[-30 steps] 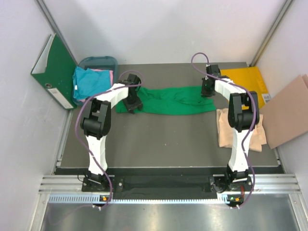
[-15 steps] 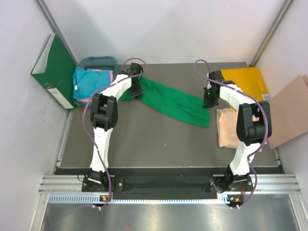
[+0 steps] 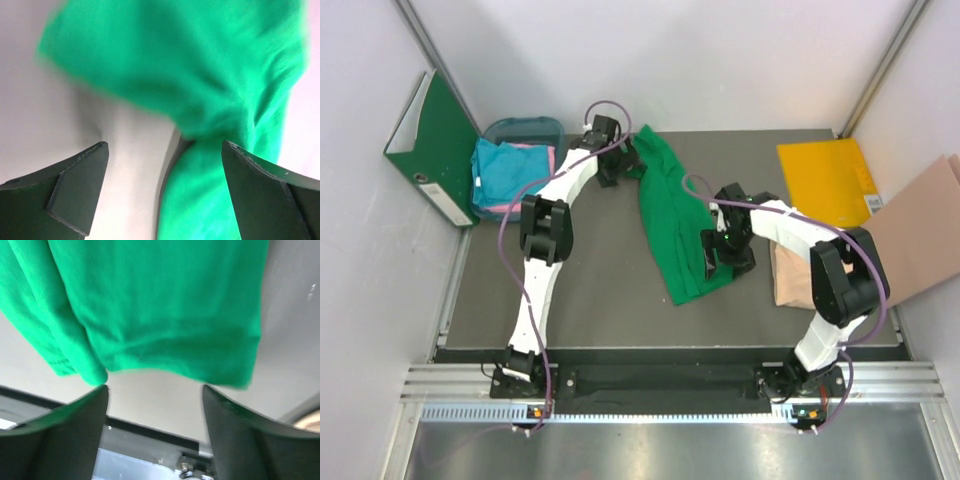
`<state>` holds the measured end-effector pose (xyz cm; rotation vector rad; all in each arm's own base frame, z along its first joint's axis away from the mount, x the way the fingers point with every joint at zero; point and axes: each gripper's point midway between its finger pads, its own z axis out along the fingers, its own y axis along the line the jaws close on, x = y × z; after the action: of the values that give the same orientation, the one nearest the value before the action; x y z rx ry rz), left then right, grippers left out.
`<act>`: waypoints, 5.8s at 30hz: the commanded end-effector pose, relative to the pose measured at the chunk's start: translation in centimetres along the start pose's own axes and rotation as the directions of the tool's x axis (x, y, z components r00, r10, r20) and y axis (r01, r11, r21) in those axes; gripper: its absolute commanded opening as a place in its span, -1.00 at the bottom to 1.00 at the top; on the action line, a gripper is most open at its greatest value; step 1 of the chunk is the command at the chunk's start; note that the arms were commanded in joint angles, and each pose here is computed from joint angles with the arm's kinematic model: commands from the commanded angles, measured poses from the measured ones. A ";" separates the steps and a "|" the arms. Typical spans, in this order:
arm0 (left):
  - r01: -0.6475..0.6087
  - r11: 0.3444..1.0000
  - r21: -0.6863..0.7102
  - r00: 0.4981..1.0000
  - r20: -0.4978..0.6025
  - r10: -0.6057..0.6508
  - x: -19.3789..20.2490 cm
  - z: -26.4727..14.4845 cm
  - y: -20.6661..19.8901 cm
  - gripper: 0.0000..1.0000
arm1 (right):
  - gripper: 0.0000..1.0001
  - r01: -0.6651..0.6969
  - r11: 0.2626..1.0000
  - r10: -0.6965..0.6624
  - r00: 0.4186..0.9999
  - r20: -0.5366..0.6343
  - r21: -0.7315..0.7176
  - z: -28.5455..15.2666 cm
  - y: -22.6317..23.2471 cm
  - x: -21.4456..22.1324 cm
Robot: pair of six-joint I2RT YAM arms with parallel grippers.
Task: Fold and stack the t-shirts
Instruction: Rotate the tshirt 90 degrees, then grab the bottom of the folded rectangular tshirt with both arms
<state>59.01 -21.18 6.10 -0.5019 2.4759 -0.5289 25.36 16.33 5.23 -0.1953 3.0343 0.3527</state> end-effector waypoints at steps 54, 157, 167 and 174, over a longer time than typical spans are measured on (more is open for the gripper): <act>-0.160 0.981 -0.114 0.754 -0.655 0.047 27.0 -26.8 15.3 0.55 | 0.63 0.018 0.992 0.039 0.896 0.442 -0.123 -2.6 3.4 -16.9; 0.221 0.955 -0.198 0.733 -0.612 -0.296 33.2 -25.2 18.5 0.16 | 0.73 -0.057 0.909 -0.051 0.968 -0.246 -0.414 4.0 14.7 9.2; 0.199 0.965 -0.169 0.736 -0.625 -0.261 33.2 -23.1 18.4 -0.81 | -0.09 -0.095 0.857 -0.121 0.918 -0.377 -0.507 4.8 16.9 11.3; 0.145 0.978 -0.153 0.771 -0.601 -0.209 30.8 -22.9 17.6 -1.00 | -1.00 0.001 0.894 -0.155 0.939 -0.307 -0.448 3.2 15.7 10.6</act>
<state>14.80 -14.49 1.33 -0.8078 3.1840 -0.7905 12.49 31.18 2.58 -0.3453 3.2671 1.1802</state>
